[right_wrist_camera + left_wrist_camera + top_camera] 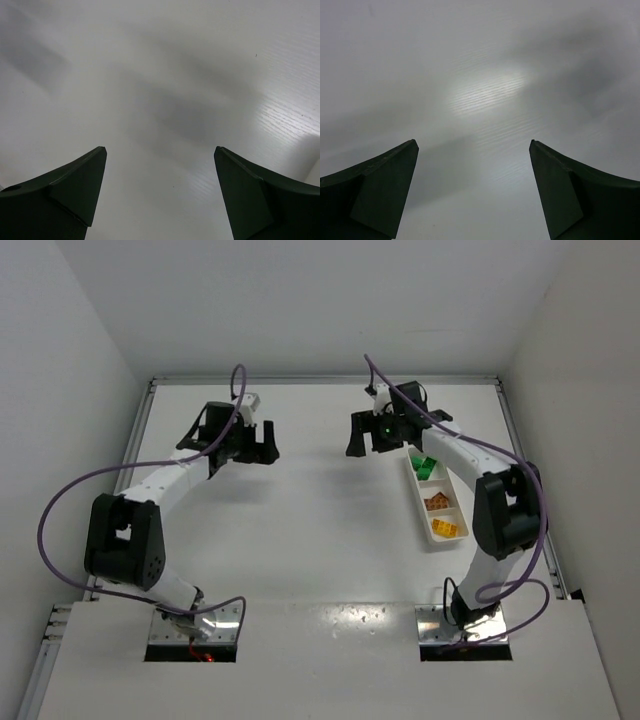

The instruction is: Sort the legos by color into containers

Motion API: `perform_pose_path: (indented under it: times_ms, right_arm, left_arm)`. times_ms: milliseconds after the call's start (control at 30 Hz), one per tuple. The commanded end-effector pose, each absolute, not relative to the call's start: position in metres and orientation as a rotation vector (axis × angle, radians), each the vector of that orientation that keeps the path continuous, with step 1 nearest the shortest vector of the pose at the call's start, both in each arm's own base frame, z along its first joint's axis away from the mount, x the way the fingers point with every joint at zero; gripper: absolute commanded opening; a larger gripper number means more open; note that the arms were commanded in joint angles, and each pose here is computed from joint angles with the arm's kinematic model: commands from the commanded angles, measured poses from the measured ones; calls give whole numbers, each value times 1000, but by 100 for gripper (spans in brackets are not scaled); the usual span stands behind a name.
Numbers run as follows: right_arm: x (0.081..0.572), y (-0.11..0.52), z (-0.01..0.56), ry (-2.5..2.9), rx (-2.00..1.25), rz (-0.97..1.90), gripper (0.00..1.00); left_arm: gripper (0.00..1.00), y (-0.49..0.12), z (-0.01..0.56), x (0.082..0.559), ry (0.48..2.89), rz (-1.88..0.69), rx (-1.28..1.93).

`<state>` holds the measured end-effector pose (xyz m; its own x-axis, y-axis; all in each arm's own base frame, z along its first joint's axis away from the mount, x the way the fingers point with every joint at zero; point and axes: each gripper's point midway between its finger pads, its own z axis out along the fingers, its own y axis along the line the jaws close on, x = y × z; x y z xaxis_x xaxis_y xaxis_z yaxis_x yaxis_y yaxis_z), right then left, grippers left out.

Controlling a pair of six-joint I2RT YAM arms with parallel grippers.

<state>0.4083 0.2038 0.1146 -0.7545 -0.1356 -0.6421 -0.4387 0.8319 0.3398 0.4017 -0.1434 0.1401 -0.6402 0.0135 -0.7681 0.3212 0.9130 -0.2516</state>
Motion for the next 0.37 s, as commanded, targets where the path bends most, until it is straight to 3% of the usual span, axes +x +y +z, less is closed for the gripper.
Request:
perform_pose_path:
  times_ms: [0,333]
  right_arm:
    - [435,211,140,2266,-397,611,89]
    - [440,218,130,2280,-439,556,89]
  left_arm:
    - [100,-109,139,412,2217,-386,140]
    - [100,-93,122,423,2243,-378,57]
